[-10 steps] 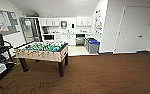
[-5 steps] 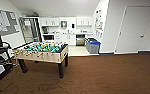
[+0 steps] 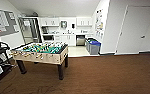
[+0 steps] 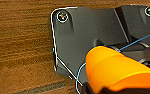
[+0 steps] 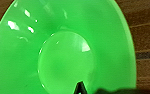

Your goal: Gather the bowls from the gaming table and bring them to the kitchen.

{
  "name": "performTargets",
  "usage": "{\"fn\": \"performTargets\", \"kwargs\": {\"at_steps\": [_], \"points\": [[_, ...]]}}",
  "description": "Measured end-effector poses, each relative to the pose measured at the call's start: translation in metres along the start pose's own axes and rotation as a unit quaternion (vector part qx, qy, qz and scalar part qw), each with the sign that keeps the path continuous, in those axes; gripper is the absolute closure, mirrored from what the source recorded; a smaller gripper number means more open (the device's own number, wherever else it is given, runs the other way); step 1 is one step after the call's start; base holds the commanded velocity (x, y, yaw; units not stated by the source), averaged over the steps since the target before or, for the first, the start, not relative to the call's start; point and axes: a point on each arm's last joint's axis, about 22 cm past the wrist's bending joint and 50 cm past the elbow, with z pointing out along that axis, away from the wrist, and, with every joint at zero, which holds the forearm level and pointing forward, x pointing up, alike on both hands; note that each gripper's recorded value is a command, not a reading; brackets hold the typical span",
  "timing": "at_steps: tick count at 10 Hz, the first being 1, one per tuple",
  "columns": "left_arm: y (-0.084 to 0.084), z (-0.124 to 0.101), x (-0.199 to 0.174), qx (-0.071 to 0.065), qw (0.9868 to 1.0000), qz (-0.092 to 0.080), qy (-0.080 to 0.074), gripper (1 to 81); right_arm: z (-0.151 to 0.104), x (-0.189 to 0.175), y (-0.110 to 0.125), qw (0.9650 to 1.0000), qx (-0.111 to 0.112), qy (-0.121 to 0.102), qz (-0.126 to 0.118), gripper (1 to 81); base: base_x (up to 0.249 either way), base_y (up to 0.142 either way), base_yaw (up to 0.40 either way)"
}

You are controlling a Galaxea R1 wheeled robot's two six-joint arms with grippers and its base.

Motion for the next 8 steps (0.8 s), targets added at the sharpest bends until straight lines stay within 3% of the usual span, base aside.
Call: {"fn": "performTargets", "kwargs": {"at_steps": [6,8], "points": [[0.0015,0.0003,-0.0016,-0.001,1.0000,0.000,-0.002,81.1,-0.0001,0.0006,0.0003,1.0000,0.000,0.000,-0.001,81.1,0.115,-0.074,0.000],[0.0025,0.0007,-0.0009,-0.001,1.0000,0.000,-0.001,81.1,-0.0002,0.0012,0.0011,1.0000,-0.001,0.000,-0.001,81.1,0.098,0.000,0.000]]}}
